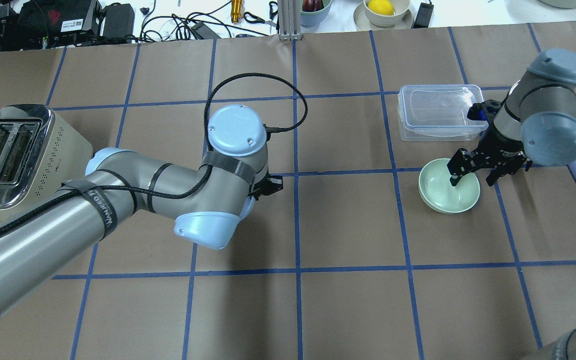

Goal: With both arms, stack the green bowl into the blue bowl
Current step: 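Slide the blue bowl to table center while the right grasps the green bowl, then lift the green bowl with the right gripper while the left gripper withdraws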

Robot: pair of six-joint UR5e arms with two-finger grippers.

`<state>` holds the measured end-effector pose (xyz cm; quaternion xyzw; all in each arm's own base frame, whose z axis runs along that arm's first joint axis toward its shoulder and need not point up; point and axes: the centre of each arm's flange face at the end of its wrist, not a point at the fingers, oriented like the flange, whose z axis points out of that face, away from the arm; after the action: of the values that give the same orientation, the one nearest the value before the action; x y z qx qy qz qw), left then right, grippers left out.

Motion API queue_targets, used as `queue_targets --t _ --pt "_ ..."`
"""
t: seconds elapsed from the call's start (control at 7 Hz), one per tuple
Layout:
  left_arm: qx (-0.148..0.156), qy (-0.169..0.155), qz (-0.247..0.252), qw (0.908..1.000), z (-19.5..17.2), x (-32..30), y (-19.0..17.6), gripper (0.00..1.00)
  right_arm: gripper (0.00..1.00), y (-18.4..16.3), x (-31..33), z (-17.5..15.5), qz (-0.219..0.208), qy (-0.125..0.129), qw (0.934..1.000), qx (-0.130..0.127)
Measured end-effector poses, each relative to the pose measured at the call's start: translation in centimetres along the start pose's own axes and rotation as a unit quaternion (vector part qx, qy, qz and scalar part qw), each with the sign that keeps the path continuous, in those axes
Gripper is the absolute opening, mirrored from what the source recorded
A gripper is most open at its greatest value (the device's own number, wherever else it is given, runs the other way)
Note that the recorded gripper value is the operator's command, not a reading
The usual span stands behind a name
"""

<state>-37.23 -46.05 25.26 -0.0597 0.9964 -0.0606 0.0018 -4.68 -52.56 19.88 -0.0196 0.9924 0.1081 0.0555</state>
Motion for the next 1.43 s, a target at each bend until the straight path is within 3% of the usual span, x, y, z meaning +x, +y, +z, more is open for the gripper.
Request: queue_targets --t 0.29,0.43,0.57,0.86,1.14,1.43 --pt "-0.012 0.005 -0.016 0.9998 2.6 4.4 0.0 0.00 0.00 -0.1 0.2 -0.5 -0.014 0.005 0.9999 0.004" --pt "-0.017 0.000 -0.014 0.9998 3.8 5.1 0.0 0.06 0.00 -0.4 0.3 -1.2 -0.016 0.009 0.9998 0.010" --pt "-0.019 -0.003 -0.012 0.9997 4.4 5.4 0.1 0.99 0.00 -0.8 0.5 -2.3 -0.017 0.012 0.9997 0.015" --pt "-0.010 0.003 0.001 0.9999 3.5 5.8 -0.3 1.00 0.00 -1.6 0.8 -4.9 -0.017 0.011 0.9997 0.015" --pt "0.016 0.020 0.025 0.9994 -1.6 5.4 -3.3 1.00 0.00 -2.3 0.8 -7.6 -0.020 0.004 0.9997 0.011" --pt "0.009 0.024 0.053 0.9983 -8.9 -0.4 -8.2 1.00 0.00 -3.0 -2.8 -9.7 -0.049 -0.016 0.9984 0.025"
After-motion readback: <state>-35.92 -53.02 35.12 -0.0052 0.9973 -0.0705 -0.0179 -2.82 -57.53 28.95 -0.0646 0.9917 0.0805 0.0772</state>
